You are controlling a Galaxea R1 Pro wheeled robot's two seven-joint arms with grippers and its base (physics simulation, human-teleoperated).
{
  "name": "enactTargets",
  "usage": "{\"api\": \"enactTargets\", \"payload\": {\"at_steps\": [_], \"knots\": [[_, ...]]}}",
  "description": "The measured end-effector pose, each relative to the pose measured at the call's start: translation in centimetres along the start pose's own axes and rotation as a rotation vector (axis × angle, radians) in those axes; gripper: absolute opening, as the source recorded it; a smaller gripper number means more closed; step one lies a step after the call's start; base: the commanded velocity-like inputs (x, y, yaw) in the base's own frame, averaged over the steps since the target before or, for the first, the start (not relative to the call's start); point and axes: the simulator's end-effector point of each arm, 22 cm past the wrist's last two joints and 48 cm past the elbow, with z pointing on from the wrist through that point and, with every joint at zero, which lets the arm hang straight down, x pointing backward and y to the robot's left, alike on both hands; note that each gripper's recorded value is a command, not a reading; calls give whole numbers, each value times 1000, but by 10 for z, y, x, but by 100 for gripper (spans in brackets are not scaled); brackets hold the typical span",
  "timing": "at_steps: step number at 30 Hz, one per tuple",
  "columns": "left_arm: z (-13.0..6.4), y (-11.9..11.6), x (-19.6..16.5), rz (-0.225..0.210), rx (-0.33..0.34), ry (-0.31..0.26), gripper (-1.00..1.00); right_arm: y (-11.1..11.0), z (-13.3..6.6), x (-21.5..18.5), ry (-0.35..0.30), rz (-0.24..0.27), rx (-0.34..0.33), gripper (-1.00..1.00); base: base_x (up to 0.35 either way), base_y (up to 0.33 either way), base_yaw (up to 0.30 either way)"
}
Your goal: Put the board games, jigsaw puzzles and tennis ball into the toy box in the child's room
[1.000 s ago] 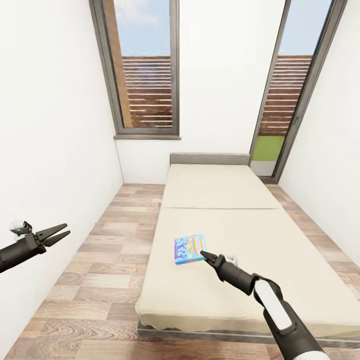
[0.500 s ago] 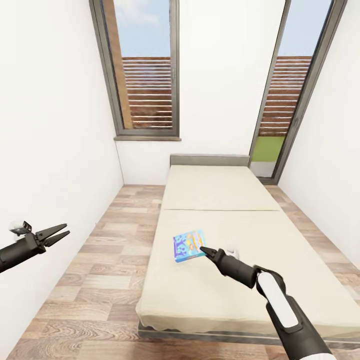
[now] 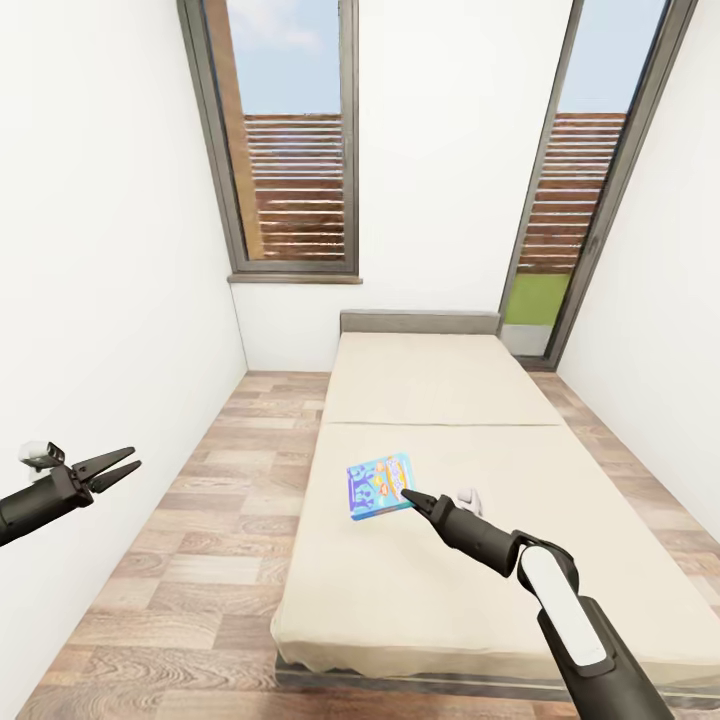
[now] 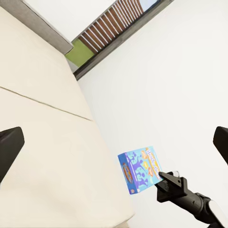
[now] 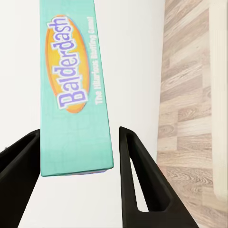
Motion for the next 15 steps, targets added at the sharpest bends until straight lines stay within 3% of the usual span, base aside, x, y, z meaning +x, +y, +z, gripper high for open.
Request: {"api": "enactTargets", "payload": {"at_steps": [9, 15], "knots": [[1, -4, -2, 20, 1, 0, 100, -2, 1, 1, 0, 3, 5, -100, 18, -16, 20], [2, -4, -2, 20, 0, 1, 100, 0, 3, 2, 0, -2, 6, -100, 0, -275, 87]]}}
